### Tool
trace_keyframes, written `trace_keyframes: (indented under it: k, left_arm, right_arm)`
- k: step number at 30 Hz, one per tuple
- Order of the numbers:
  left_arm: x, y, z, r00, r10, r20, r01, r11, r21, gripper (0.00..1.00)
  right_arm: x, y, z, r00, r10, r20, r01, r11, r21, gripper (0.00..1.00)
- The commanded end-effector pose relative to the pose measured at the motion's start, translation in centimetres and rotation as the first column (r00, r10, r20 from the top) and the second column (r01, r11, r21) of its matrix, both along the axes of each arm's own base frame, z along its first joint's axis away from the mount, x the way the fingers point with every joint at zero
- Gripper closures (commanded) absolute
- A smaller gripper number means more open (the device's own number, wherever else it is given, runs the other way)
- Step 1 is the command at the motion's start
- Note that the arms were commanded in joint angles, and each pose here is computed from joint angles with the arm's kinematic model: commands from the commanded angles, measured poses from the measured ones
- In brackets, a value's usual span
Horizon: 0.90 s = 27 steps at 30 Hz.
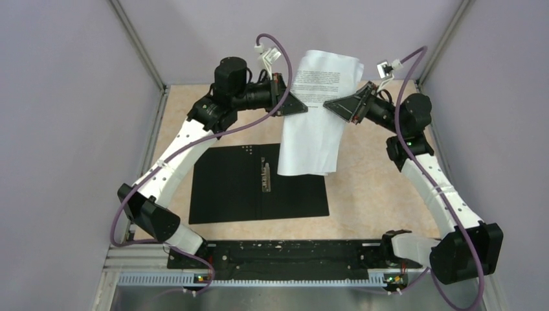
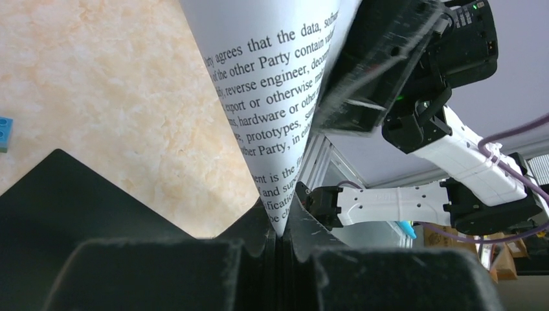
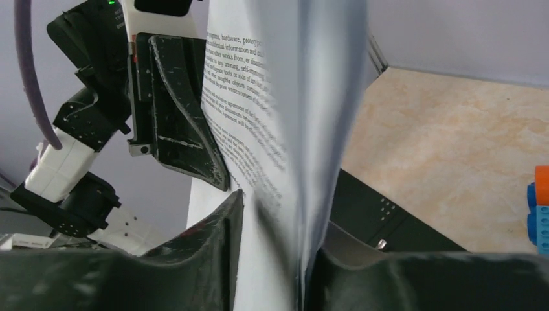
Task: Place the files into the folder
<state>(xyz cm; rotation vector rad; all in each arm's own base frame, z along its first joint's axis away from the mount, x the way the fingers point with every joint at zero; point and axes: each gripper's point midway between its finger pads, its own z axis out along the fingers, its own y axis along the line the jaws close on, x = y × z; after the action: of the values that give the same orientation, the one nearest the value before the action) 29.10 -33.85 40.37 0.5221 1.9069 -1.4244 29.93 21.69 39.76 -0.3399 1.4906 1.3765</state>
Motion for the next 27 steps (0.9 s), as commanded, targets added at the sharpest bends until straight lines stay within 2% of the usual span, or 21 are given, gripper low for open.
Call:
trace_keyframes:
  k: [1,3,7,12,15,21,27]
  left_arm:
    - [-1.5,1.2,3.4,0.991,-0.002,0.136,0.011,0.998,-0.066,0.94]
    - [-1.6,1.6,3.2,0.988,0.003,0.155,0.006,0.998,-0.06,0.83]
    - [-1.8,2.6,3.0,0.976,-0.008,0.217,0.022,0.998,-0.061,0.44]
    - [-2.1,4.7,4.2,0.925,-0.046,0.376,0.076,0.995,-0.065,0.12]
    - [-2.7,5.2,5.7,0.87,-0.091,0.485,0.146,0.986,-0.078,0.04]
    - [-3.4,6.0,8.3,0.777,-0.148,0.612,0.225,0.973,-0.05,0.03]
    - [-5.6,6.5,10.2,0.69,-0.211,0.693,0.322,0.946,-0.033,0.02]
  right_arm:
    - [-0.6,0.2,2.4,0.998,-0.005,0.062,0.006,1.0,-0.014,0.83]
    - [-0.7,0.0,2.7,0.998,-0.016,0.059,0.018,0.999,-0.034,1.0]
    - [-1.8,-0.1,4.0,0.996,-0.012,0.093,0.019,0.997,-0.072,1.0]
    - [-5.1,0.0,7.7,0.976,0.063,0.208,-0.042,0.994,-0.105,1.0]
    - [-7.7,0.4,10.1,0.948,0.146,0.282,-0.113,0.985,-0.129,1.0]
    - [-11.6,0.6,13.5,0.879,0.272,0.391,-0.22,0.96,-0.173,1.0]
    - [-13.1,0.4,15.2,0.841,0.309,0.444,-0.244,0.949,-0.198,1.0]
